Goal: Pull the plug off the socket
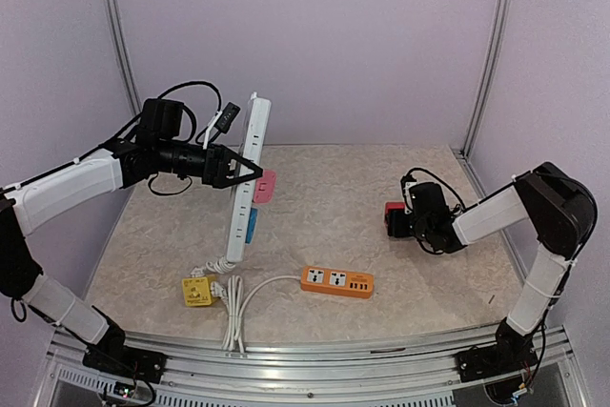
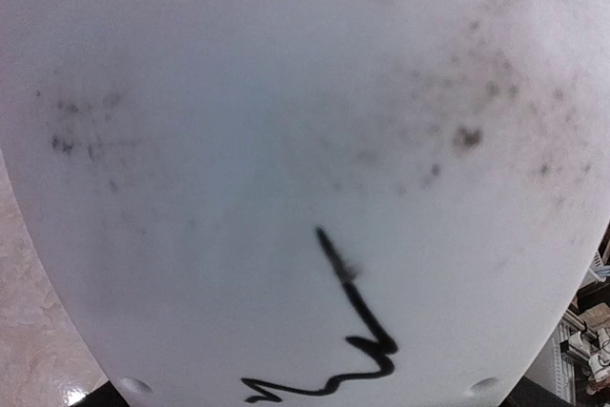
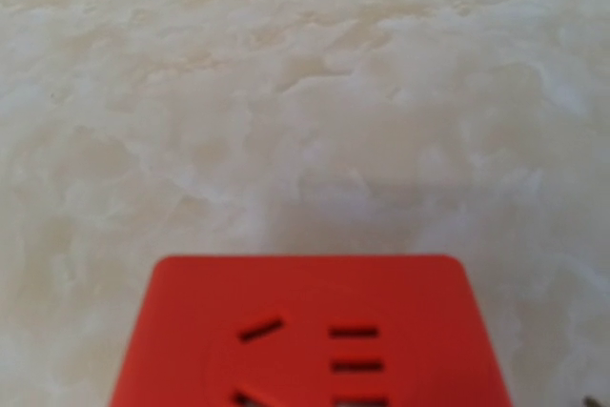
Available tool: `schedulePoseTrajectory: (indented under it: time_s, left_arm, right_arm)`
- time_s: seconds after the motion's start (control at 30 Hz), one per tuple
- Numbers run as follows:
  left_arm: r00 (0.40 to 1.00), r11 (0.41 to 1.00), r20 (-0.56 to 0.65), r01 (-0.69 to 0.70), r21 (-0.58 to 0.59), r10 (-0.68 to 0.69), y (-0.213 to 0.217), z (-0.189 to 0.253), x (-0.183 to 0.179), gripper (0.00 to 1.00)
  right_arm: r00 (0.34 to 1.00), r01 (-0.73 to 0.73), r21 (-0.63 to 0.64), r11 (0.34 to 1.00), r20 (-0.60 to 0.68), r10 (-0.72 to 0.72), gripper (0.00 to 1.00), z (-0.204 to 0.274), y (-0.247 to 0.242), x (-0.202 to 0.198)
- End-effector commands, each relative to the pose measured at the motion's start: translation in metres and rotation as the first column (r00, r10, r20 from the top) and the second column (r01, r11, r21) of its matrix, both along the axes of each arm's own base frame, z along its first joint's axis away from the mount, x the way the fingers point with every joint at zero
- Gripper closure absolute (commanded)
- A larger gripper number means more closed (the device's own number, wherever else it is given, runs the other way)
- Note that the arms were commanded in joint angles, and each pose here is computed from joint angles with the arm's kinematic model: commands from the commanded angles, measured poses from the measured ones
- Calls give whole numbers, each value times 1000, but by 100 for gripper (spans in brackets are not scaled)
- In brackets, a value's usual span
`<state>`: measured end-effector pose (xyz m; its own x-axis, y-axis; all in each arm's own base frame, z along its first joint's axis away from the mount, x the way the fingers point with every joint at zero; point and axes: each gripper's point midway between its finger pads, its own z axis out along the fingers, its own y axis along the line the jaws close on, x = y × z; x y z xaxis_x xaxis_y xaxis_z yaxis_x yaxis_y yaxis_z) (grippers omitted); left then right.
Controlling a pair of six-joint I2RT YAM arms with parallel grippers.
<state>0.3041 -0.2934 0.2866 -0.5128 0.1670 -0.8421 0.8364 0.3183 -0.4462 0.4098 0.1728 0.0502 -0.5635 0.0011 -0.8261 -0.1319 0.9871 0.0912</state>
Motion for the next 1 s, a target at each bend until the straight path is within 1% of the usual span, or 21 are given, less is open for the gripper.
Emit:
schedulePoseTrajectory:
  time_s: [0.0,0.07,0.1,0.17,0.3,0.43,0.5,0.57,0.63,0.73,0.87,0.97]
  left_arm:
    - [999,999,33,13,-39,-12,-1,14,-1,96]
    - [999,999,32,14,-39,-13,-1,14,-1,96]
    - [999,999,34,13,-40,-12,-1,14,-1,96]
    - [999,999,34,15,-40,-13,-2,14,-1,96]
    - [999,999,36,23,-46,-21,-2,16,-2,96]
    - [997,995,45,65,-70,-61,-4,22,-10,96]
    - [995,992,52,88,-85,-84,-4,27,-15,96]
    - [992,987,56,121,-102,-116,-5,31,-21,96]
    - [986,980,59,160,-118,-154,-7,35,-27,96]
    - [980,972,65,197,-130,-190,-11,39,-34,96]
    - [970,961,88,238,-142,-227,-18,48,-43,96]
    - [954,942,110,294,-161,-279,-26,64,-52,96]
  right_arm:
    - [999,-1,-11,1000,35,2,26,14,-7,-4]
    - [999,-7,-18,1000,43,7,19,19,-8,-5]
    - [999,-13,-20,1000,46,14,14,21,-8,-6]
    - [998,-21,-22,1000,51,22,11,25,-7,-7]
    - [998,-33,-15,999,59,34,8,37,-7,-10]
    - [994,-55,14,998,93,54,7,65,-6,-17]
    - [988,-97,48,994,128,90,7,87,0,-22]
    - [972,-177,90,980,174,160,7,112,12,-29]
    - [940,-298,140,944,216,265,7,136,31,-40]
    - [873,-465,224,856,278,402,7,171,61,-58]
    - [765,-638,298,710,349,541,7,215,98,-82]
    - [678,-734,333,591,404,614,7,244,121,-103]
